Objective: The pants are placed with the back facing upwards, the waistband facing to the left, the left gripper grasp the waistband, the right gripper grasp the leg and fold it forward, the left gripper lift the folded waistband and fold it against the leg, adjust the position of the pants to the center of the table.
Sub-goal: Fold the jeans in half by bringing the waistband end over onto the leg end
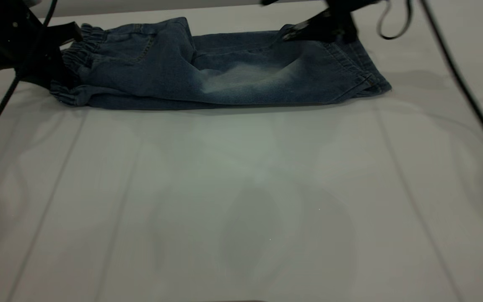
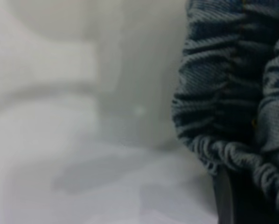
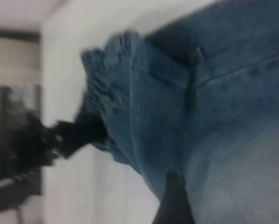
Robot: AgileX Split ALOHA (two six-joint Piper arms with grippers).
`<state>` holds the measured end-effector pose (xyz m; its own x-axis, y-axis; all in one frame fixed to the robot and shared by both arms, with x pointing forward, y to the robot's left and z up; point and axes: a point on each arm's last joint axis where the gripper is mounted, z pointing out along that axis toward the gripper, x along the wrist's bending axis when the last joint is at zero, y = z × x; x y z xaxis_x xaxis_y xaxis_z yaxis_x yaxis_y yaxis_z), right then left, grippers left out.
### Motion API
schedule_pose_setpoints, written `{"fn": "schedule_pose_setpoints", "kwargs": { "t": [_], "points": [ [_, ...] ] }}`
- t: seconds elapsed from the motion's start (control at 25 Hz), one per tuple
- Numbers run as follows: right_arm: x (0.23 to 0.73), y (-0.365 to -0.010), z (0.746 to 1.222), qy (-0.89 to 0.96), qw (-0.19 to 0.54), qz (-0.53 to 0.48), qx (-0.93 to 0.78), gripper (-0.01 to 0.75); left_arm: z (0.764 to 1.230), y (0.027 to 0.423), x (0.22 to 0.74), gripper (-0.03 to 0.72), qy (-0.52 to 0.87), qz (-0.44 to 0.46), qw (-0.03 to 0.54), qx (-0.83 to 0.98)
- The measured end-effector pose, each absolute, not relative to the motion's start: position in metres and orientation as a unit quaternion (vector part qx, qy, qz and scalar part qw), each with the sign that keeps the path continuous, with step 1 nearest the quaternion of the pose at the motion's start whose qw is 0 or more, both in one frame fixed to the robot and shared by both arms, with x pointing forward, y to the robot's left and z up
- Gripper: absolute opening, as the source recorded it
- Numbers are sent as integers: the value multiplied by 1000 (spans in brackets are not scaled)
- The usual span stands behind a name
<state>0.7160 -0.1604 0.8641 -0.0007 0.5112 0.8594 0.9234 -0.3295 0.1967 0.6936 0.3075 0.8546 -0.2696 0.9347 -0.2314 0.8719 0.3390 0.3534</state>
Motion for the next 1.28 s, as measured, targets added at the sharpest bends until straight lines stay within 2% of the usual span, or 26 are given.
{"fn": "schedule_pose_setpoints", "kwargs": {
  "t": [0.28, 0.56, 0.8, 0.96, 1.12, 1.28],
  "points": [
    [722, -88, 883, -620, 156, -434, -635, 475, 899, 285, 695, 86, 752, 113, 227, 608],
    [721, -35, 834, -637, 192, -410, -624, 475, 963, 261, 687, 86, 696, 168, 261, 647],
    [709, -1, 834, -677, 221, -405, -574, 475, 1005, 256, 677, 85, 666, 206, 279, 661],
    [722, -20, 868, -701, 230, -412, -534, 475, 1023, 256, 672, 85, 649, 224, 290, 666],
    [747, -75, 928, -704, 202, -444, -515, 475, 1030, 239, 669, 85, 625, 230, 301, 682],
    [763, -140, 991, -688, 155, -489, -514, 475, 1027, 195, 665, 85, 587, 224, 323, 708]
  ]
}}
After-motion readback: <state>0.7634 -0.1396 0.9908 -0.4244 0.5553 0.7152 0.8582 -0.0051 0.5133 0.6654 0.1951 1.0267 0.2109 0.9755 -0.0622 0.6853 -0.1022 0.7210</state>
